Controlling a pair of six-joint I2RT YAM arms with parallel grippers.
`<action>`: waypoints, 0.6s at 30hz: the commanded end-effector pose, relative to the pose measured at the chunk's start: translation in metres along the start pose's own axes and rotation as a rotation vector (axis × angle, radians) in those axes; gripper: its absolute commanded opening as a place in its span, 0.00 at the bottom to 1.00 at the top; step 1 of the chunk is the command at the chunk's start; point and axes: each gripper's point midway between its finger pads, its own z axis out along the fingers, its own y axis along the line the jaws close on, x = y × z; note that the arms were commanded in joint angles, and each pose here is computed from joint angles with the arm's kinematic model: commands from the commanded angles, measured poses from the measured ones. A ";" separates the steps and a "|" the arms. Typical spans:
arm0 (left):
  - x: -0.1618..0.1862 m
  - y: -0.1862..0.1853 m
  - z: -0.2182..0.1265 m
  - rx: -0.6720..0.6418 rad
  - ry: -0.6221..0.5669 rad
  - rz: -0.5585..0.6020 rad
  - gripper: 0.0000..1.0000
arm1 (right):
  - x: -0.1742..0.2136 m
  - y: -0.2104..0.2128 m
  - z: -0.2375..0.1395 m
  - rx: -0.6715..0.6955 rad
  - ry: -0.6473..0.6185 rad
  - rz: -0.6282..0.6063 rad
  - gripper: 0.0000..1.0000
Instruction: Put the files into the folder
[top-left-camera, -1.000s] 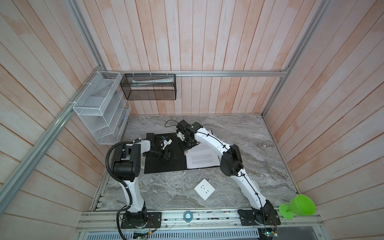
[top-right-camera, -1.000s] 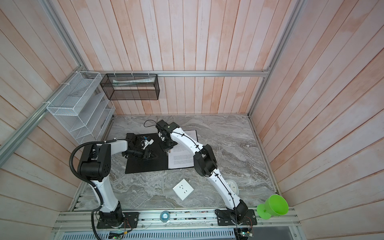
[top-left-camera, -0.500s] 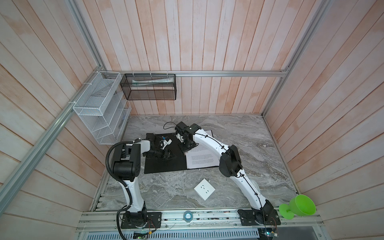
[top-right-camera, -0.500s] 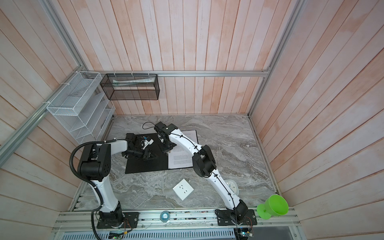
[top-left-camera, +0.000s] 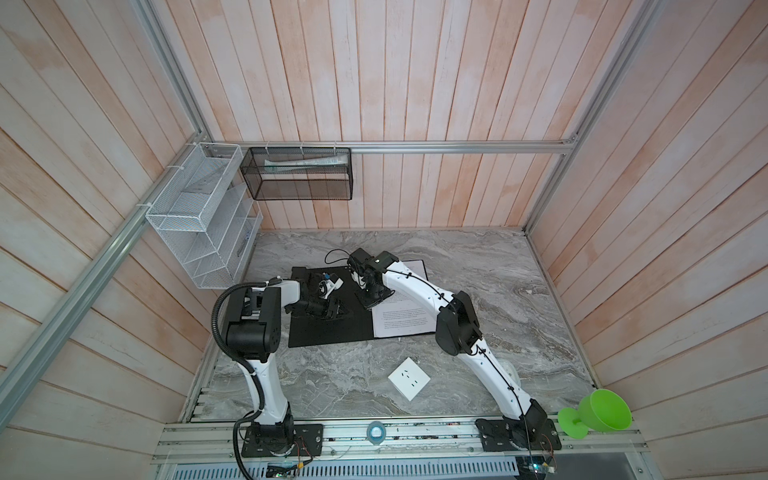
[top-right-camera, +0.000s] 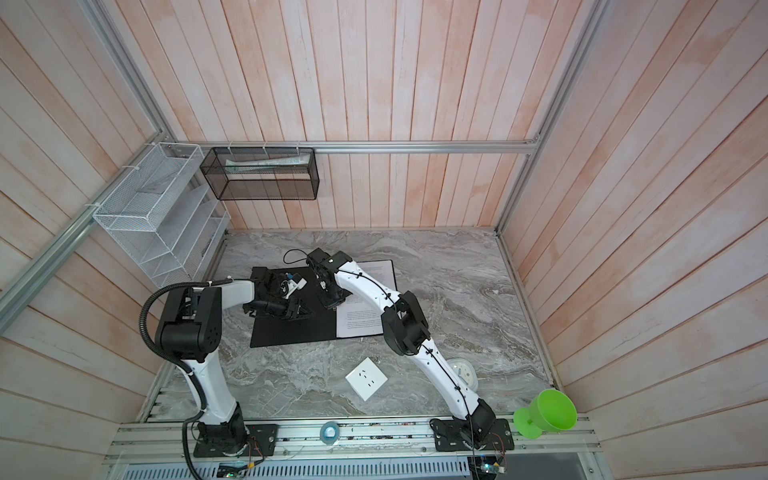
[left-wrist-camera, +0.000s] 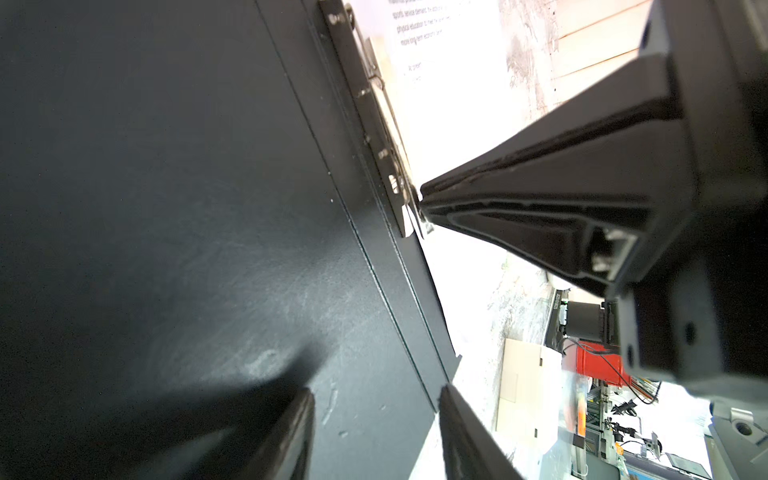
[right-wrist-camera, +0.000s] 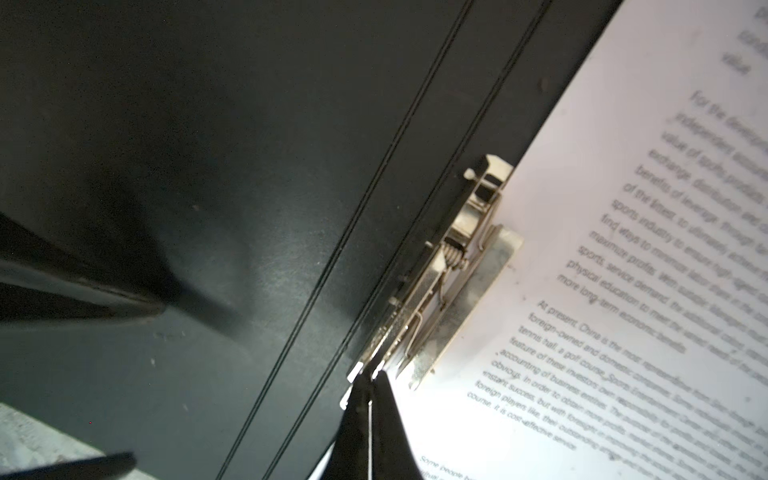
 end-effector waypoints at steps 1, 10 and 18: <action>0.008 0.017 0.005 -0.037 0.025 -0.025 0.52 | 0.052 -0.020 0.045 0.105 0.218 -0.014 0.03; 0.007 0.017 0.005 -0.033 0.022 -0.027 0.51 | 0.058 -0.023 0.057 0.117 0.243 -0.017 0.03; 0.007 0.017 0.005 -0.030 0.021 -0.028 0.51 | 0.059 -0.021 0.063 0.102 0.248 -0.013 0.03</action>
